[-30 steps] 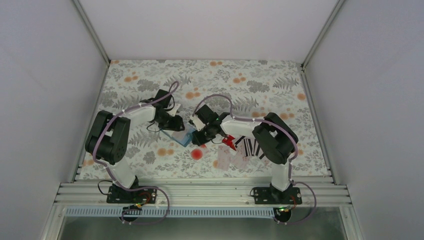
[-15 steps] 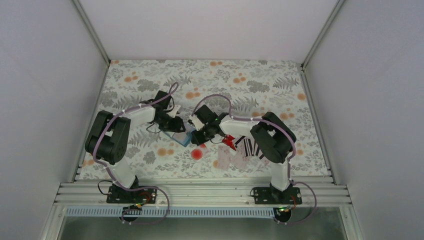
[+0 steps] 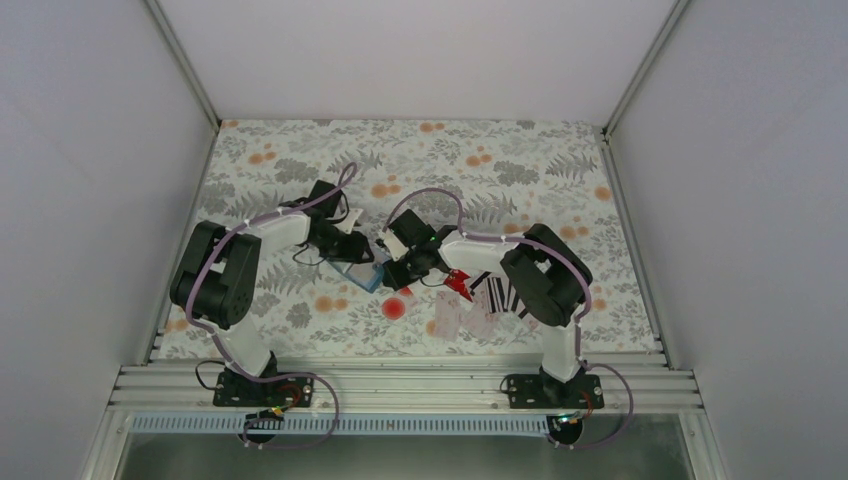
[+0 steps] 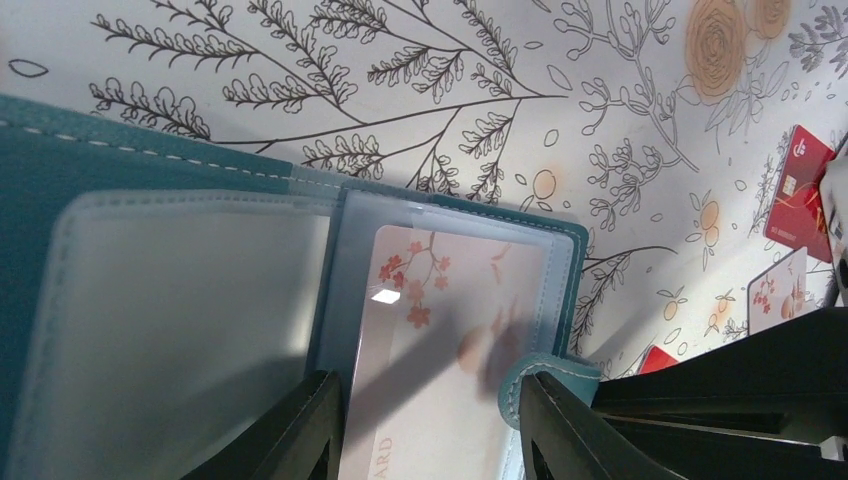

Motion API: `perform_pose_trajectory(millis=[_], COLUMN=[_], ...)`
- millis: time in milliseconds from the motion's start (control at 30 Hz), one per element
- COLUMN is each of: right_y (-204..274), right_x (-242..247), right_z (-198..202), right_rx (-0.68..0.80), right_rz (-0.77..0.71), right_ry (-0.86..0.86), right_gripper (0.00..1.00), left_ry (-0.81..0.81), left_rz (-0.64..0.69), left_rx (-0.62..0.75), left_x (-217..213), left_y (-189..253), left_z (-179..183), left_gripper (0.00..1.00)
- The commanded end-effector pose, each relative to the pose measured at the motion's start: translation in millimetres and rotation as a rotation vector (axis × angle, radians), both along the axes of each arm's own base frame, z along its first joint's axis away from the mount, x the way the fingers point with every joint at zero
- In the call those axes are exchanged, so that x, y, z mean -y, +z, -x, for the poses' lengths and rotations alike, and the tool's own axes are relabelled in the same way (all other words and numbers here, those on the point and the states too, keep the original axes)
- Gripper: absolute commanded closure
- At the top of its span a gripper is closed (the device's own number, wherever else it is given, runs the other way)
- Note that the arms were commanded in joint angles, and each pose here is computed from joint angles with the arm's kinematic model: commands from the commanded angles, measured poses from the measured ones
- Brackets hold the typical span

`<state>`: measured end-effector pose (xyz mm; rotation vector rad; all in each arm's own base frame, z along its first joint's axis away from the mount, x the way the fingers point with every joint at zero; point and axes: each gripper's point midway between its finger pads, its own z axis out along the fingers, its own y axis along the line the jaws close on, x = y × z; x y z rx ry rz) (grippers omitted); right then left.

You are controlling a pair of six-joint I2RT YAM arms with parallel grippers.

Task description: Put the credit cards into the card holder

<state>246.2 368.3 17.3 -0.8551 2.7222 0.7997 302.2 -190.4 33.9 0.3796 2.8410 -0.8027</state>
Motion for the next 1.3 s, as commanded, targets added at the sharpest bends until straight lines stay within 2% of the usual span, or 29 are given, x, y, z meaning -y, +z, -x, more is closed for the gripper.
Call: perform_pose_trajectory(millis=[0, 300, 667, 1267], right_y=[-14.3, -11.7, -2.3, 22.1], right_x=[5.5, 17.2, 41.9, 57.9], right_z=[-3.9, -16.8, -55.2, -63.3], right_rx=[0.032, 0.082, 0.141, 0.176], right_rz=[0.054, 0.078, 0.092, 0.066], right_ry=[-0.003, -0.043, -0.159, -0.184], right_gripper=[0.94, 0.94, 0.94, 0.94], left_ry=[-0.031, -0.009, 0.097, 0.132], left_rz=[0.054, 0.066, 0.070, 0.046], left_rx=[0.001, -0.046, -0.146, -0.122], left_x=[8.8, 12.0, 8.3, 8.1], left_y=[4.7, 4.8, 3.3, 10.8], left_z=[1.7, 10.7, 24.0, 5.8], left_gripper=[0.54, 0.55, 0.55, 0.54])
